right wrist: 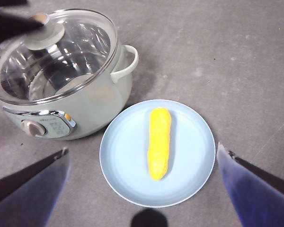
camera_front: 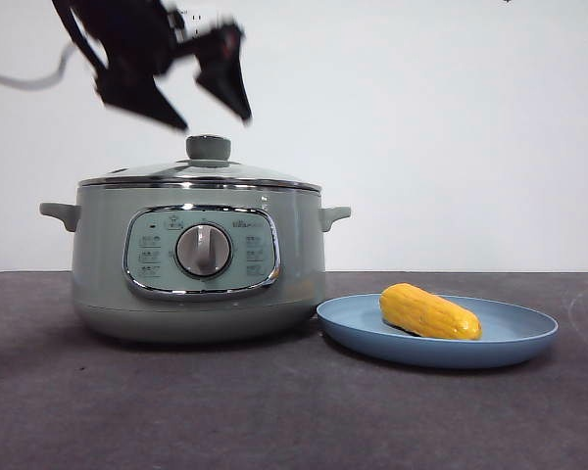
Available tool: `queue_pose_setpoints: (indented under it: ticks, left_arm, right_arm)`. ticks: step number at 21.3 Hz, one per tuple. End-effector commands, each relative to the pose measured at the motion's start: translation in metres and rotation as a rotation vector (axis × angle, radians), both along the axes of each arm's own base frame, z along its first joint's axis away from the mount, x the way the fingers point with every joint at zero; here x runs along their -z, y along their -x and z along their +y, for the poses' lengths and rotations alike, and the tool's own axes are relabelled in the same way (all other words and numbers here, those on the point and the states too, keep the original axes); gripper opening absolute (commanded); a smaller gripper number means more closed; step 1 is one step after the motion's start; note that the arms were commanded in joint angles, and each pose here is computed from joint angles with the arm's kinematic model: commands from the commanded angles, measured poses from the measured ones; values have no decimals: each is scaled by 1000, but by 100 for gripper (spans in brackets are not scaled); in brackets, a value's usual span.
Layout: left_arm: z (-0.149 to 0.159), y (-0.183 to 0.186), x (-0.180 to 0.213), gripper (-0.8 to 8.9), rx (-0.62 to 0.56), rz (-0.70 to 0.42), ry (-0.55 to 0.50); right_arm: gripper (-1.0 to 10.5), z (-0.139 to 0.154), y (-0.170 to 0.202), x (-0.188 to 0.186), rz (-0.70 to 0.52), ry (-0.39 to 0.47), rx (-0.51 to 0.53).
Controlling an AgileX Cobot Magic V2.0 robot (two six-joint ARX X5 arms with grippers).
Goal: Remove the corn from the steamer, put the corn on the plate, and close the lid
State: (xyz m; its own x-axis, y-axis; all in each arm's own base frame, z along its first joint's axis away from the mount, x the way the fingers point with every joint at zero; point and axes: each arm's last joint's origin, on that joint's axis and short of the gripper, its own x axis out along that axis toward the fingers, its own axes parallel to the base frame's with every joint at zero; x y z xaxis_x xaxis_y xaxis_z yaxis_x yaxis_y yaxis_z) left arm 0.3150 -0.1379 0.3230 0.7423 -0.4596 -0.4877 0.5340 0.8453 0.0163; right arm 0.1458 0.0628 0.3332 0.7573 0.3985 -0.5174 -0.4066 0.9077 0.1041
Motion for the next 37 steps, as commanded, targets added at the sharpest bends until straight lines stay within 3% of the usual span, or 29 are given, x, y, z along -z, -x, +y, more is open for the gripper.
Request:
queue_pose_setpoints:
  ticks: [1,8,11,16,20,24,37]
  left_arm:
    - [7,18,-18,522,2,-28,11]
    - [32,77,-49,520,11,48,-15]
    - [42,103,-54,452,28,134,-12]
    - [53,135,-57,260,83,245,-12]
    - [58,149,-55,-20,99,317,-24]
    - [60,152,-53,-8,98,357,-42]
    - [60,152,-53,-3,94,348,-42]
  right_arm:
    - [627,0,0,3,13,9,-5]
    - [625,1,6,9,87,22,-103]
    - [621,2,8,11,118,9,-166]
    - [473,2,12,14,174,-14,-236]
    - [279,1,15,17,215,-3,-235]
    - [-18,1,16,19,240,7,-236]
    - [4,0,17,20,241,18,-235]
